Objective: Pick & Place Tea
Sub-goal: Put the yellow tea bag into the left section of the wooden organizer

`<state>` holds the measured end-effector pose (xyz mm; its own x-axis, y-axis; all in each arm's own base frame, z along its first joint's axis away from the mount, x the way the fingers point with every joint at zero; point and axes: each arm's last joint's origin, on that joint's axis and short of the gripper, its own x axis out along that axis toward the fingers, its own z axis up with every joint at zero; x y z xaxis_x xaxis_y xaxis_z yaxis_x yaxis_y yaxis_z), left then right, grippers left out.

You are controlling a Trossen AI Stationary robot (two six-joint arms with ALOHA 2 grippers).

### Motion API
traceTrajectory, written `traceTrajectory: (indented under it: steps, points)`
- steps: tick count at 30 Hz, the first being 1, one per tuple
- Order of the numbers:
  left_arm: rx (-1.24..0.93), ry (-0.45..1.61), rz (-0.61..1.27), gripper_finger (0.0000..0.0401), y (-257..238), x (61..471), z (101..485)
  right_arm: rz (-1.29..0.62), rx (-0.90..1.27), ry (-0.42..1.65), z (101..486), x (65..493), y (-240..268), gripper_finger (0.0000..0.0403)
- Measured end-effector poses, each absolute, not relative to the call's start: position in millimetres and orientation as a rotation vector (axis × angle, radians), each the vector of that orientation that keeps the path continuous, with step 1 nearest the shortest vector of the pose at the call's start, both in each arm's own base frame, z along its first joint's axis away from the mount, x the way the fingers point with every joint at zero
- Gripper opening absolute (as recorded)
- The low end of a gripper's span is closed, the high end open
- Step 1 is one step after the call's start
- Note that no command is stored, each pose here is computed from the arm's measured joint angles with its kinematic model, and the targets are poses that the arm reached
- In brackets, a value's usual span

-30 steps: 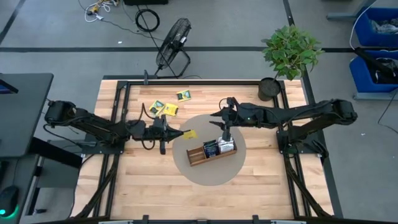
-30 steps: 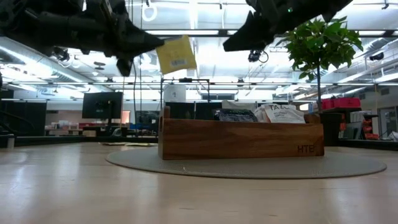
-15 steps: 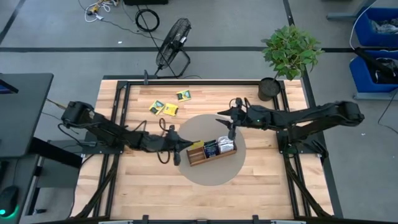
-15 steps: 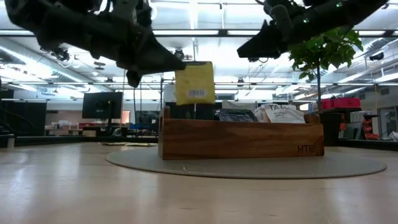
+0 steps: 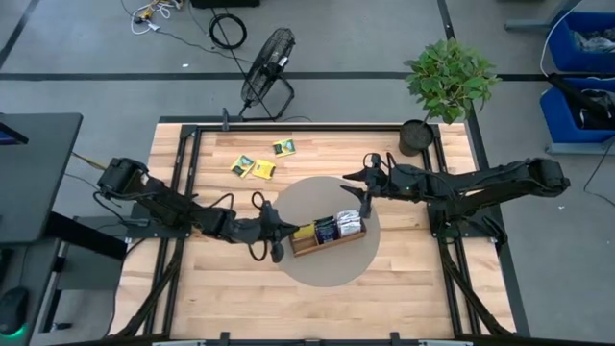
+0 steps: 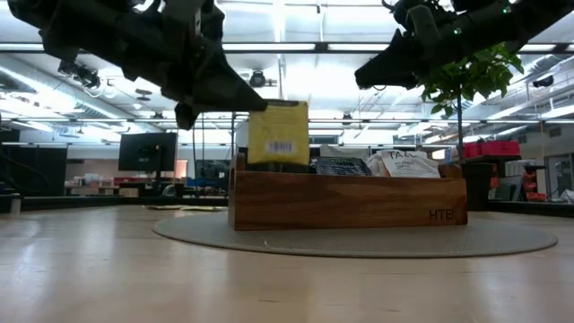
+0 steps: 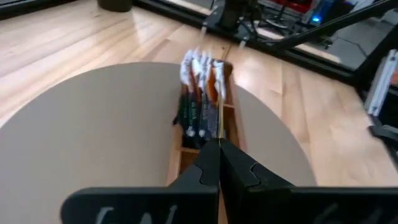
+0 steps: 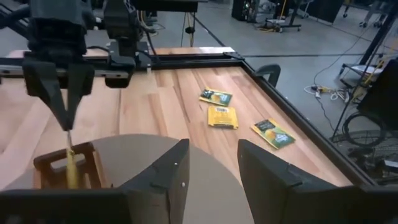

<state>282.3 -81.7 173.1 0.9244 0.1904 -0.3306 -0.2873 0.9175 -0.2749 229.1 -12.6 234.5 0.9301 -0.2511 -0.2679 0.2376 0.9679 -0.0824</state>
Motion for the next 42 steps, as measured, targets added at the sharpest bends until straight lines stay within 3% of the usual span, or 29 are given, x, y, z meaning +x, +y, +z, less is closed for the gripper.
traceTrajectory:
  steps: [42]
  points:
    - [-0.350,0.396,0.336,0.0004,-78.2,288.6,139.5,-0.246,-0.067,0.290,234.0,229.0,-12.4,0.0143]
